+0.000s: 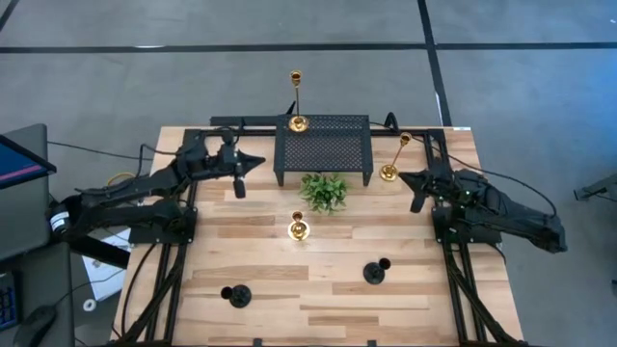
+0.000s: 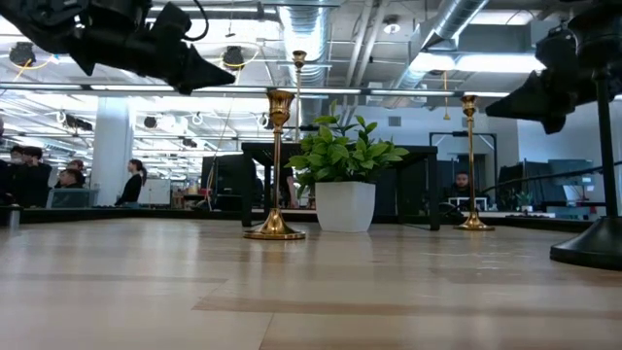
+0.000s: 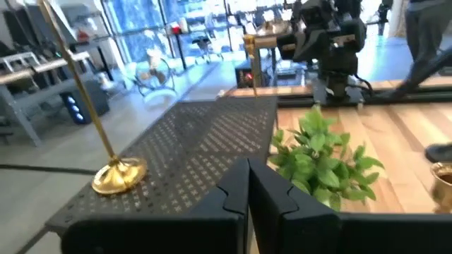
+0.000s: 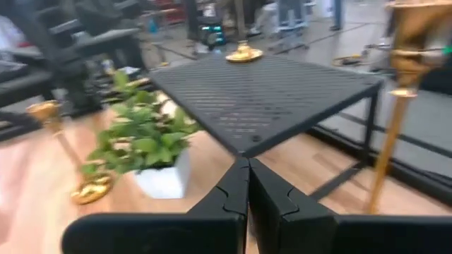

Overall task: Pick & Place candle stick holders
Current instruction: Put the right gold candle holder on the shelf

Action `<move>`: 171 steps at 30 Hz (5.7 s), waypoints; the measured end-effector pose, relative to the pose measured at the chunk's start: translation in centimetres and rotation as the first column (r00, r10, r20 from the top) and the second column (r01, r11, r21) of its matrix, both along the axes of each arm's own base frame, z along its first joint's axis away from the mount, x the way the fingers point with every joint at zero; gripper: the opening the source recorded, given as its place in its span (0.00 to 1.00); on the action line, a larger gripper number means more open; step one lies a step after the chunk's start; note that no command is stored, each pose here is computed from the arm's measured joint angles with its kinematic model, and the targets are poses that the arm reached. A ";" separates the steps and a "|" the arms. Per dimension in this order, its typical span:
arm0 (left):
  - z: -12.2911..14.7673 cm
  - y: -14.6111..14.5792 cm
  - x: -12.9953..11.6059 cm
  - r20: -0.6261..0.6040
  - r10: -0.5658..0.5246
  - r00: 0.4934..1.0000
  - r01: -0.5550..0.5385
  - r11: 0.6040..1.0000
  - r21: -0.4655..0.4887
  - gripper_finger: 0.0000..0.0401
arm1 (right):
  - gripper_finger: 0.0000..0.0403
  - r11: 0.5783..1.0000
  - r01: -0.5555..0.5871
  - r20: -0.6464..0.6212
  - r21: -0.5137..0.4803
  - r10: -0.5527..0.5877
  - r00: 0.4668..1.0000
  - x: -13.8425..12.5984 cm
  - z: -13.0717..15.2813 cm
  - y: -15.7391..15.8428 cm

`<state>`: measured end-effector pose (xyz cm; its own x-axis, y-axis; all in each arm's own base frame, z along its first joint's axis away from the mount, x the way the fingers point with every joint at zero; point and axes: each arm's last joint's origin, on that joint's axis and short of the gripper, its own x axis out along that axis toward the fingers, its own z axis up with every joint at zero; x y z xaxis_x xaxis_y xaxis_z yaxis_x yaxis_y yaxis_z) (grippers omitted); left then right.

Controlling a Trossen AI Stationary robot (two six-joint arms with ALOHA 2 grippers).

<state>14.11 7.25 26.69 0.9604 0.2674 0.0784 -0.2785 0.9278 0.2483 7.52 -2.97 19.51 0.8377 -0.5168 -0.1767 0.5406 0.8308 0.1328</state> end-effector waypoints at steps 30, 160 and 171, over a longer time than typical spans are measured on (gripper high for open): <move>-1.5 -0.3 -0.4 0.021 -0.006 1.000 0.007 0.998 -0.060 0.01 | 0.31 0.964 0.251 -0.115 0.087 -0.241 0.964 0.8 -1.2 -0.6; -1.6 -0.3 -0.3 0.023 -0.008 1.000 0.011 0.994 -0.109 0.02 | 0.00 0.995 -0.013 -0.095 -0.099 0.003 0.995 16.4 12.6 -19.4; -1.6 -0.3 -0.3 0.023 -0.008 1.000 0.011 0.994 -0.110 0.01 | 0.02 0.996 -0.014 -0.104 -0.091 0.004 0.995 16.4 12.5 -19.4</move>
<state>13.76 6.99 25.08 0.9612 0.2666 0.0708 -0.2742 0.9516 0.1386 23.92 -22.36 32.00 0.8220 -0.5275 -0.2148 0.5401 0.8416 -0.0002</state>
